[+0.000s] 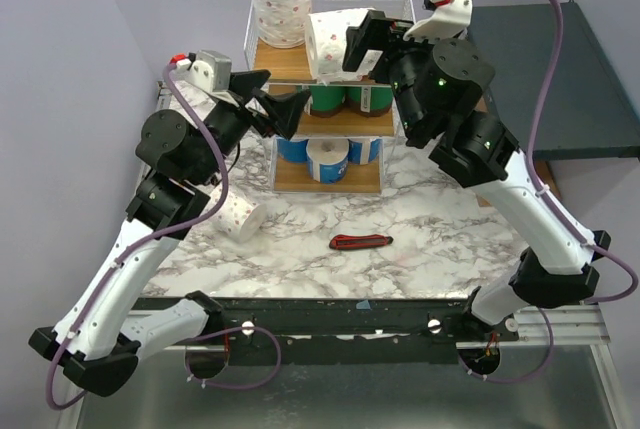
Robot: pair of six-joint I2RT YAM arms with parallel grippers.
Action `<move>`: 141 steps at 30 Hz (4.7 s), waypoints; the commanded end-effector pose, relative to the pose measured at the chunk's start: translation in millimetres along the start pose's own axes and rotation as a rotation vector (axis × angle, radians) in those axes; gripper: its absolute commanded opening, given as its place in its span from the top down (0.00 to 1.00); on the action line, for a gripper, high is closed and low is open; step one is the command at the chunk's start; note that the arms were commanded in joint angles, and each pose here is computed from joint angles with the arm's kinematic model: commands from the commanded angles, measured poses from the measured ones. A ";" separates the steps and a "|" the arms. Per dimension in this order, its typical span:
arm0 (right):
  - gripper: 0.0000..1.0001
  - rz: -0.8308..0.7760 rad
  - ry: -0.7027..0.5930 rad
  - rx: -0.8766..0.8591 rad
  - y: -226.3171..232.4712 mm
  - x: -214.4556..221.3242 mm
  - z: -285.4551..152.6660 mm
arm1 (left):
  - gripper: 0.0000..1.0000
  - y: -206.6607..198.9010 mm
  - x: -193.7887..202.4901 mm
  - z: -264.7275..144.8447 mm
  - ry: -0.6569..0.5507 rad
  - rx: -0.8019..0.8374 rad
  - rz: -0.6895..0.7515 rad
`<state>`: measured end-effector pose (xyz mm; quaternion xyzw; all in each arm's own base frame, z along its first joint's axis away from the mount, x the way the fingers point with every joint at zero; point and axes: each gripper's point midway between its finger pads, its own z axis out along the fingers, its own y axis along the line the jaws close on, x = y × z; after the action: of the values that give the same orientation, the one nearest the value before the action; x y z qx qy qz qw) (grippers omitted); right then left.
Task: Place and organize the paper towels onto the shelf
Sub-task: Pick up the paper towel from the shelf.
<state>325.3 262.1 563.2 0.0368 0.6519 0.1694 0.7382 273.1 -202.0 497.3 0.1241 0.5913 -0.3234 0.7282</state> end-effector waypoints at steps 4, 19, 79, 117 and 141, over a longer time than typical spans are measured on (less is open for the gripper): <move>0.00 0.048 -0.049 0.031 -17.7 -6.5 -10.7 | 0.01 -36.4 -36.1 14.8 -0.037 0.258 -0.140; 0.00 0.107 -0.072 -0.002 -29.9 -13.0 -30.0 | 0.04 -30.3 -24.5 61.7 0.055 0.341 -0.241; 0.00 0.145 -0.086 -0.115 -27.3 3.9 -46.5 | 0.81 -4.3 -76.5 19.9 0.213 0.087 0.054; 0.00 -0.063 -0.264 -0.174 -22.3 61.2 -34.2 | 0.82 1.6 -56.5 57.1 0.298 -0.196 0.607; 0.00 -0.081 -0.272 -0.197 -42.2 57.9 -58.4 | 0.87 -33.1 -32.4 46.1 0.360 -0.079 0.538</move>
<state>288.2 228.5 490.9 -0.0150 0.5369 0.1926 0.8213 298.7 -244.0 529.5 0.3190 0.6793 -0.0320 0.6601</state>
